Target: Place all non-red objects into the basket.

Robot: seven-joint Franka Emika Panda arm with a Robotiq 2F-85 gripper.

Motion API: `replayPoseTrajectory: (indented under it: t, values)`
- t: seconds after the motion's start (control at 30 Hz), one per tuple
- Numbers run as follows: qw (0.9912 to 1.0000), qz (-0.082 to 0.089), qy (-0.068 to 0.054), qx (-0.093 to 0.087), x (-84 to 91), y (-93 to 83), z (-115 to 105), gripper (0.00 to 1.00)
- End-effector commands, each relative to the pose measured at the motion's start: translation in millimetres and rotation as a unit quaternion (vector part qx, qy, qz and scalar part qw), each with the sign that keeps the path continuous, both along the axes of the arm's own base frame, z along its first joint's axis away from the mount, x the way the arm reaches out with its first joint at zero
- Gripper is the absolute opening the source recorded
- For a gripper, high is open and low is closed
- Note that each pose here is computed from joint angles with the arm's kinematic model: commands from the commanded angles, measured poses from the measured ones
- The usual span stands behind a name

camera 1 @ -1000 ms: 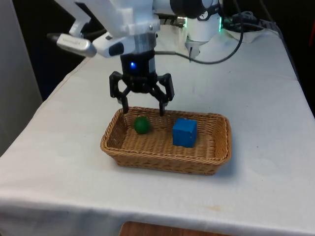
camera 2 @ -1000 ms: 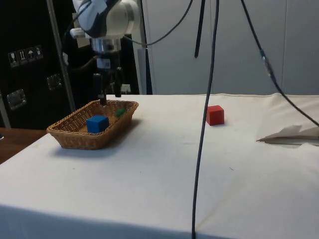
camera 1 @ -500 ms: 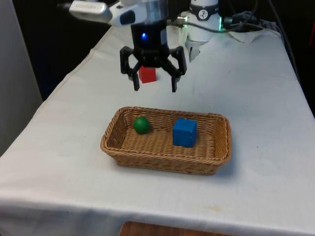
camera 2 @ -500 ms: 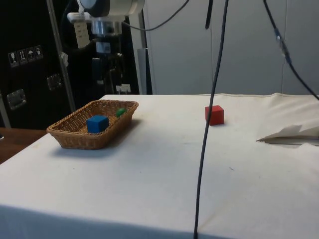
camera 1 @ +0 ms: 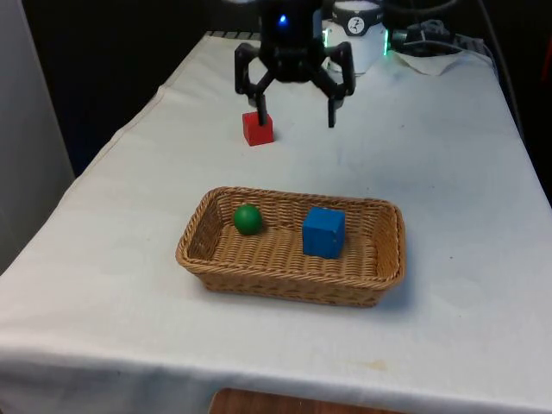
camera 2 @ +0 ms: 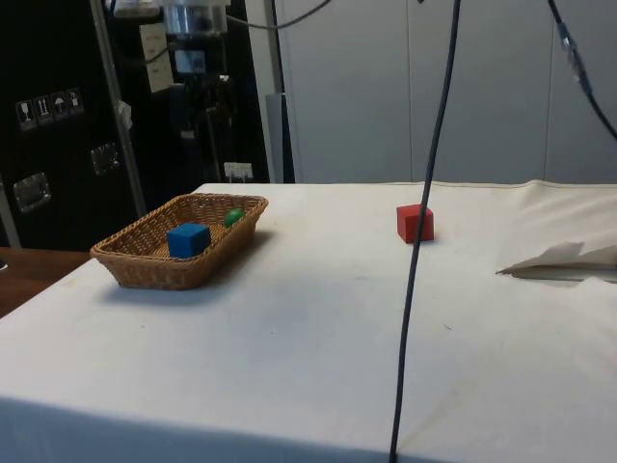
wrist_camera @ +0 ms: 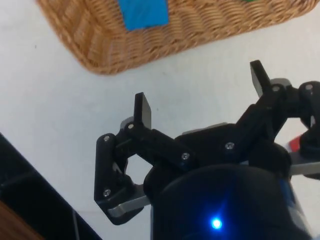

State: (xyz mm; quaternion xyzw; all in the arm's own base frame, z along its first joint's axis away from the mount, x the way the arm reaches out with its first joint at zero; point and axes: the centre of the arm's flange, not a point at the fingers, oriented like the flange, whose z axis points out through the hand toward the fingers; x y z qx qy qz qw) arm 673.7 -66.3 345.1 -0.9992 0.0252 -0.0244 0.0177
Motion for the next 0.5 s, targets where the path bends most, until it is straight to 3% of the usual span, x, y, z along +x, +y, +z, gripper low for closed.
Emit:
replayPoseTrajectory:
  t: [0.0, 0.2, 0.47]
  values:
    - [0.99999, 0.0, 0.003, -0.004, -1.4, 3.8, 4, 1.0]
    - [0.99992, 0.01, 0.004, -0.007, -5.5, 21.0, 17, 1.0]
    - [0.99994, 0.01, 0.004, -0.002, -8.0, 21.0, 18, 1.0]
